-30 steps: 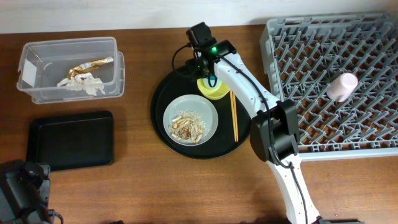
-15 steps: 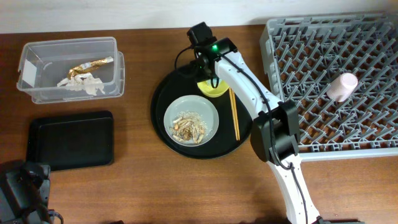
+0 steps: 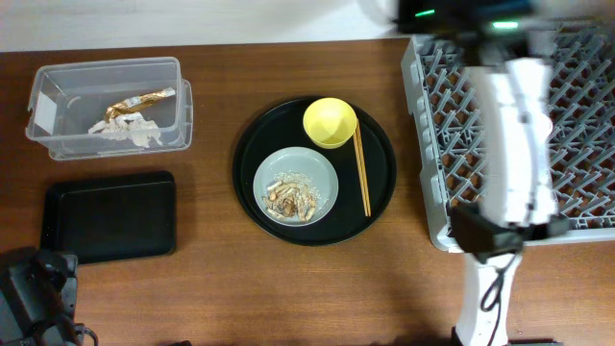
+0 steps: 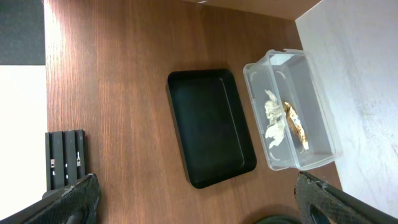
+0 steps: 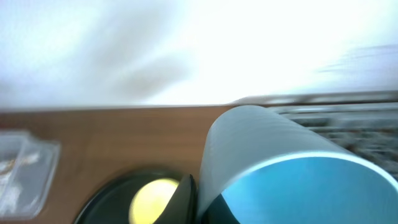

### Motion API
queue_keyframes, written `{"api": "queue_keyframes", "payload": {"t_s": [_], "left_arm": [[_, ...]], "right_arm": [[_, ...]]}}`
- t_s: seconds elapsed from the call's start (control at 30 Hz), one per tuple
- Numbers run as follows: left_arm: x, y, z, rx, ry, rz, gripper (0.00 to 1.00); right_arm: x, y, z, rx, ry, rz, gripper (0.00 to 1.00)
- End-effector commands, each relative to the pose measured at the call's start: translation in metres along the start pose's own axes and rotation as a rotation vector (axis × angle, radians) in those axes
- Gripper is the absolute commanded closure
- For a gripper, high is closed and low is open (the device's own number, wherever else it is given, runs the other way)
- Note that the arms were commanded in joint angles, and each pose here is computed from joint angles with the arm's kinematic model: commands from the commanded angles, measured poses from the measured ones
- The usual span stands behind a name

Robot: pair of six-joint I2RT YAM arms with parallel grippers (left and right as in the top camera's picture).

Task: Sort waste into correct bins and load items into the dishwasher rack
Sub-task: 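Carry the blue cup right and set it in the rack's top row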

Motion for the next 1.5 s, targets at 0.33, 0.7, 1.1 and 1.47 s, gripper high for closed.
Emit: {"api": "queue_keyframes", "payload": {"t_s": [0.33, 0.7, 1.1, 1.47], "left_arm": [[0.000, 0.002, 0.001, 0.014, 0.011, -0.012, 0.01], [0.000, 0.002, 0.001, 0.014, 0.011, -0.012, 0.01], [0.000, 0.002, 0.001, 0.014, 0.011, -0.012, 0.01], [0.000, 0.002, 0.001, 0.014, 0.011, -0.012, 0.01]], "right_arm": [[-0.054, -0.018, -0.249, -0.401, 0.633, 0.147, 0.96], [-0.108, -0.067, -0.291, -0.517, 0.947, 0.128, 0.96], [-0.140, -0.087, -0.307, -0.577, 0.872, 0.146, 0.96], [-0.153, -0.097, -0.316, -0.654, 0.818, 0.174, 0.93]]}}
Point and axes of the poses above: each gripper's point midway between its finger pads, its own x axis back along the fingers, its own z axis along the line the jaws close on, y = z × x, the point moved 4 cm from there along x, back along the fingers, and after that the axes turned 9 degrees about -x, right-handed, at the moved point
